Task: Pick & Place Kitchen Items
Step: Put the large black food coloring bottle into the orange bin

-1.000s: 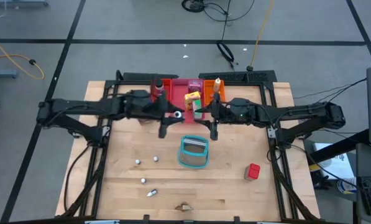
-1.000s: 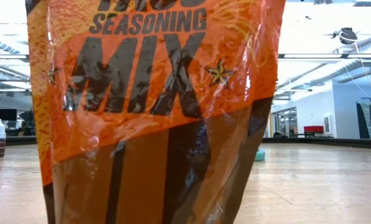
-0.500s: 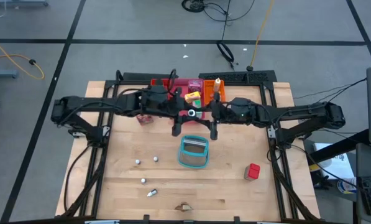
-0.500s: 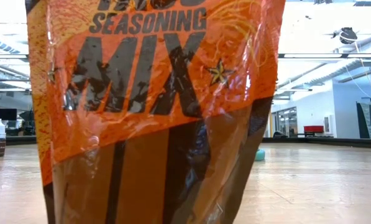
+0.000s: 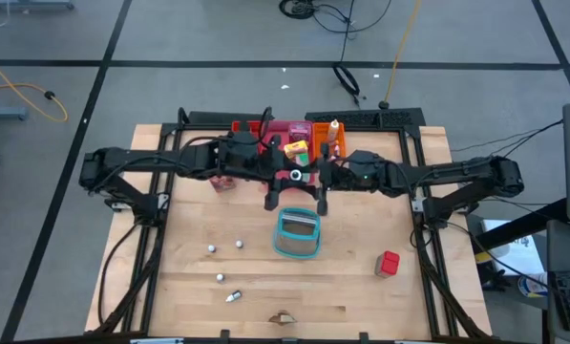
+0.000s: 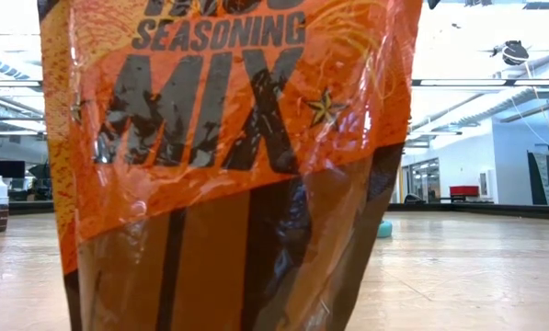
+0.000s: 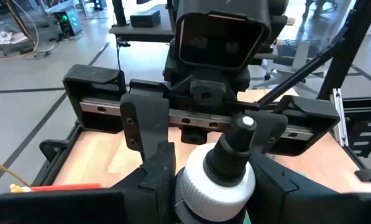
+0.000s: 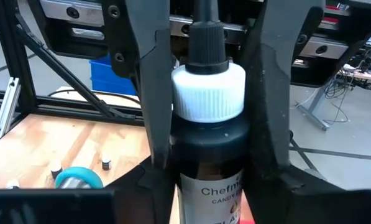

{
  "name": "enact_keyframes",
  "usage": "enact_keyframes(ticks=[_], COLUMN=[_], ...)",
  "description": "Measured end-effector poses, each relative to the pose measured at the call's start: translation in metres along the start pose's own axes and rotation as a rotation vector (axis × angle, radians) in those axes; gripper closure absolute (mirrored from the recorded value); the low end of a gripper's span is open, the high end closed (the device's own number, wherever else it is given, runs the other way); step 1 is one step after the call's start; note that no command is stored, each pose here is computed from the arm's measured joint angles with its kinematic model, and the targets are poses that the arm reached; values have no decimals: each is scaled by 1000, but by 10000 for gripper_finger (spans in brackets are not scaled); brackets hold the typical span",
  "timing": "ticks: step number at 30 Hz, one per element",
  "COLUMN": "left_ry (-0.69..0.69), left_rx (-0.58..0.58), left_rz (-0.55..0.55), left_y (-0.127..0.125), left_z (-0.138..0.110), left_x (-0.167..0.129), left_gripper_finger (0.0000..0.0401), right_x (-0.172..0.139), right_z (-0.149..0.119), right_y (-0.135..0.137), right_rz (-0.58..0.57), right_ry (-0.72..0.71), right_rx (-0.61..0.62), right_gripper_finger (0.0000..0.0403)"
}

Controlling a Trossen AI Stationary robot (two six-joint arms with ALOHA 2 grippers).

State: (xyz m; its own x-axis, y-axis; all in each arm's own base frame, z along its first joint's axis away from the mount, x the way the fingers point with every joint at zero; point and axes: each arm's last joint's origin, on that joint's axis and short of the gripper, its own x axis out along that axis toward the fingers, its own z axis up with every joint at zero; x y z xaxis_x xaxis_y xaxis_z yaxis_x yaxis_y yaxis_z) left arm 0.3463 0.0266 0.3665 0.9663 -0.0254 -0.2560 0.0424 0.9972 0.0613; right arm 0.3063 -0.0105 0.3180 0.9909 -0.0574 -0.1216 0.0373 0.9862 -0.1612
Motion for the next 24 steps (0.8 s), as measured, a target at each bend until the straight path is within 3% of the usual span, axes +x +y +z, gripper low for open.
enact_keyframes(ticks=[6,24], left_ry=[9,87], left_rx=[12,53], left_rz=[-3,91], left_y=[0,0], left_z=[-1,2], left_x=[0,-22], left_gripper_finger=[257,256], right_x=[0,-2], right_z=[0,-4], right_y=[0,-11], right_rz=[0,-33], right_ry=[0,47], right_rx=[-6,-6], right_gripper_finger=[307,313])
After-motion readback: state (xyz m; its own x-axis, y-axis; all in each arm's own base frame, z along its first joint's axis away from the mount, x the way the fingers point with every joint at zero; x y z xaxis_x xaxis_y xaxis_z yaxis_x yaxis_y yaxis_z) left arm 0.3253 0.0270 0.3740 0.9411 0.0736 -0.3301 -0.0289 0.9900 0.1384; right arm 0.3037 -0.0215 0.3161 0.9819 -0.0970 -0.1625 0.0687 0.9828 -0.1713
